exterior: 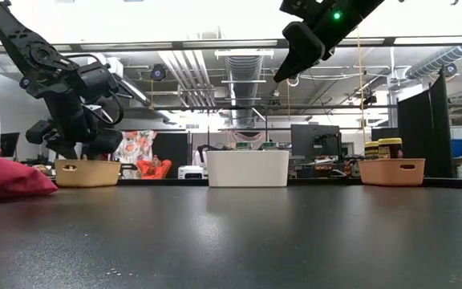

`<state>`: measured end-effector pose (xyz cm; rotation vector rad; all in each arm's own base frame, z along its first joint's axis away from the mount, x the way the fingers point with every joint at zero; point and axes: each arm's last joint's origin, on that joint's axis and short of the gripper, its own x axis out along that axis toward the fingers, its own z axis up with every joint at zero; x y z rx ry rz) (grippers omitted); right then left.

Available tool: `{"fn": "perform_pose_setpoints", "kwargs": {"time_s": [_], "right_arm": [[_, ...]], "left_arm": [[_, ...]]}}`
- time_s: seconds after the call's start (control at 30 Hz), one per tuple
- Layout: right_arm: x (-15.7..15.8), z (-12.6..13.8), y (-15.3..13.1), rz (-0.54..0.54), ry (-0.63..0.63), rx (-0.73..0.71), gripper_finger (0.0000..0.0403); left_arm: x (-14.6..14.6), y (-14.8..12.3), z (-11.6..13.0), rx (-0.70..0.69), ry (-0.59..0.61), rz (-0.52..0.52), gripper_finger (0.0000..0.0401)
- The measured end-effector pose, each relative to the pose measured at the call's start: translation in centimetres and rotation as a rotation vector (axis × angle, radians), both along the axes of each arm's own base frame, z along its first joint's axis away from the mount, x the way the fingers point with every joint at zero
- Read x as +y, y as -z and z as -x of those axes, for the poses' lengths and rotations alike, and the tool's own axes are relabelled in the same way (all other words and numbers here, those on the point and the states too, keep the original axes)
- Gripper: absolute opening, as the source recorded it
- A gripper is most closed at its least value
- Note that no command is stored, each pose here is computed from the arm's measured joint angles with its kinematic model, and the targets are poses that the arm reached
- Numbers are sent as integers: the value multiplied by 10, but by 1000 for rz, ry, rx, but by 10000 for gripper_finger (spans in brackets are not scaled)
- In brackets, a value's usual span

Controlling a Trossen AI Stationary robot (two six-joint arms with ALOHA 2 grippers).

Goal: Sort spices by type
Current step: Put the dark brown spice bottle into the orange bin

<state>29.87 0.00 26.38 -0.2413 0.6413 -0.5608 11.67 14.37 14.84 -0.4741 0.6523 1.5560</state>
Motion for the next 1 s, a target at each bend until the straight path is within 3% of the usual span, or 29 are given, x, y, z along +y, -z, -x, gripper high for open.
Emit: {"fn": "perform_pose_setpoints", "kwargs": {"time_s": [0.23, 0.4, 0.5, 0.6, 0.77, 0.87, 1.0], "right_arm": [[-1, 4, -7, 9, 6, -19, 9], [0, 18, -36, -124, 47, -87, 9], [3, 25, -50, -273, 16, -29, 9], [11, 34, -58, -509, 43, 43, 9], [31, 58, -46, -979, 215, 382, 9], [50, 73, -43, -1089, 358, 516, 9], [74, 93, -42, -1141, 585, 623, 9]], "left_arm": [[-1, -11, 0, 30, 26, 7, 226], [-2, -39, -3, 81, 87, 10, 226], [-5, -62, -7, 99, 150, -14, 226], [-13, -84, -11, 93, 223, -58, 226], [-39, -116, -19, 19, 377, -161, 226], [-56, -130, -22, -33, 470, -215, 226], [-76, -144, -21, -67, 545, -287, 226]]}}
